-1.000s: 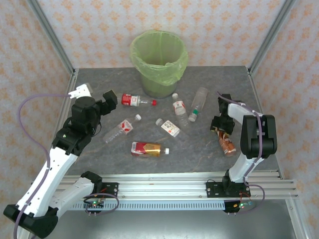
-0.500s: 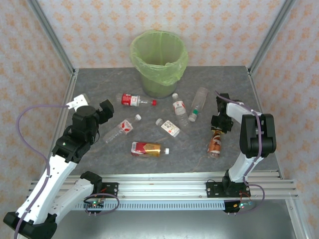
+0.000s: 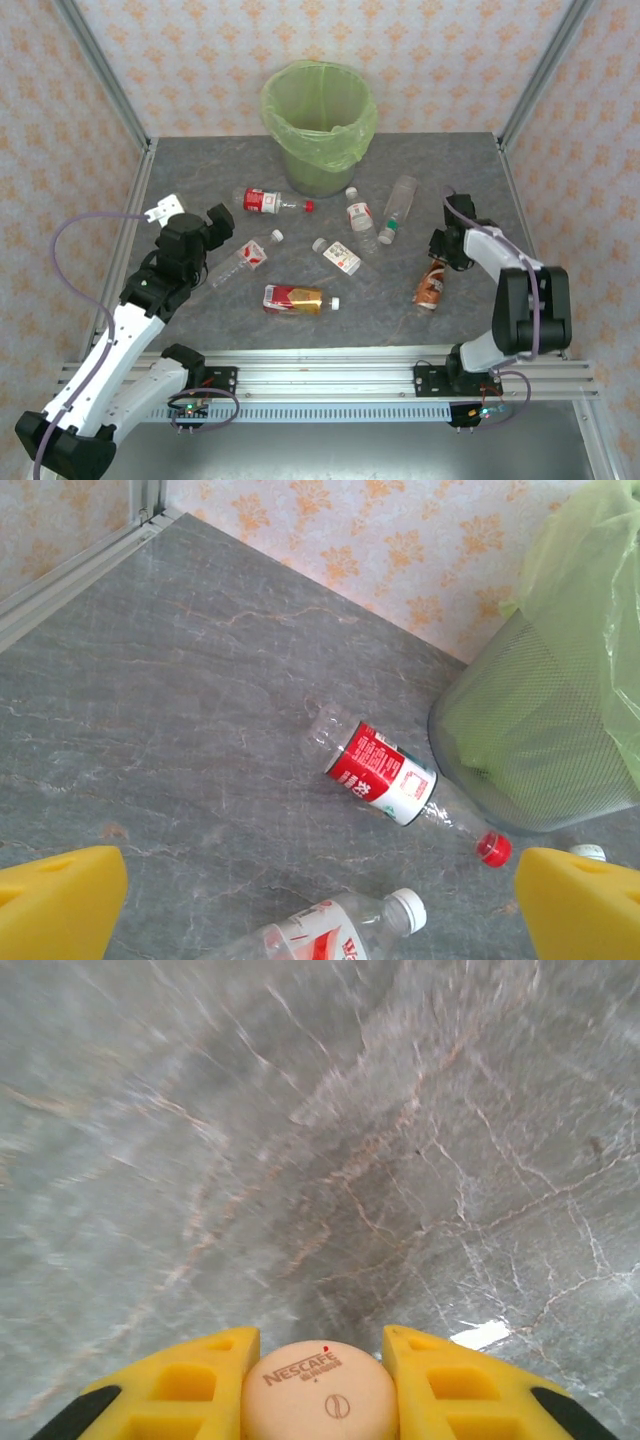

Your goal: Put the plastic bottles in the bin

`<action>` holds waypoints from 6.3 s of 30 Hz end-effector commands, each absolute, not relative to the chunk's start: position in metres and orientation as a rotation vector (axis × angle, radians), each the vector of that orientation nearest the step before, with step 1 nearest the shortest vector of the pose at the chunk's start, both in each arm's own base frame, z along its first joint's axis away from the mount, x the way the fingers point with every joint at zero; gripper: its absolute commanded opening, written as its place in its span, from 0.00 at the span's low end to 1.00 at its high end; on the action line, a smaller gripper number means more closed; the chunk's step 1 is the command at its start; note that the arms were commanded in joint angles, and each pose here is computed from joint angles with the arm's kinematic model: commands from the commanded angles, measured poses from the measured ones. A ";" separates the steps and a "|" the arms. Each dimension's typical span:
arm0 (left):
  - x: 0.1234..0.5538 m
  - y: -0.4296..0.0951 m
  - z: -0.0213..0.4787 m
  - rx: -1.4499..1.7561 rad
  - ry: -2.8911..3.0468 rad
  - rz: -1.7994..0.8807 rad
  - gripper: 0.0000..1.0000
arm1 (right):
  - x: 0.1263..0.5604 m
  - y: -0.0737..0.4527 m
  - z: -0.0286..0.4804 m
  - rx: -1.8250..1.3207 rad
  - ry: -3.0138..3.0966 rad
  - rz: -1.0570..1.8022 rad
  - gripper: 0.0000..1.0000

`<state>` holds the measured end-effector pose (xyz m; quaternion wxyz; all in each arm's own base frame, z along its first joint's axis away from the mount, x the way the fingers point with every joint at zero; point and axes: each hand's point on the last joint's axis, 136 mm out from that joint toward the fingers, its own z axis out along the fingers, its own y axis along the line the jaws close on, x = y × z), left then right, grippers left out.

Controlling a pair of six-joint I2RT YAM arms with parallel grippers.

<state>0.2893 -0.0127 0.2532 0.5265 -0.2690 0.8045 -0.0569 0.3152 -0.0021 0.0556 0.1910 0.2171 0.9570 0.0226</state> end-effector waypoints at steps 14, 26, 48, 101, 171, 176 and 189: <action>0.324 -0.014 0.252 -0.791 1.879 -0.158 1.00 | 0.381 0.034 0.185 0.481 2.040 0.534 0.00; 0.338 -0.008 0.244 -0.869 1.915 -0.108 1.00 | 0.394 0.059 0.316 0.372 1.645 0.793 0.00; 0.366 -0.005 0.217 -1.016 1.889 -0.133 1.00 | 0.475 0.092 0.490 0.402 1.245 0.978 0.00; 0.390 -0.032 0.180 -0.761 2.132 -0.184 1.00 | 0.621 0.271 0.301 -0.434 1.898 0.542 0.31; 0.311 -0.072 0.081 0.081 2.926 0.264 1.00 | 0.456 0.175 0.405 -0.273 1.539 0.344 0.99; 0.306 -0.080 0.069 0.114 2.965 0.207 1.00 | 0.443 0.152 0.388 -0.154 1.526 0.300 0.99; 0.306 -0.092 0.046 0.081 3.015 0.115 1.00 | 0.421 0.128 0.346 -0.023 1.591 0.301 0.99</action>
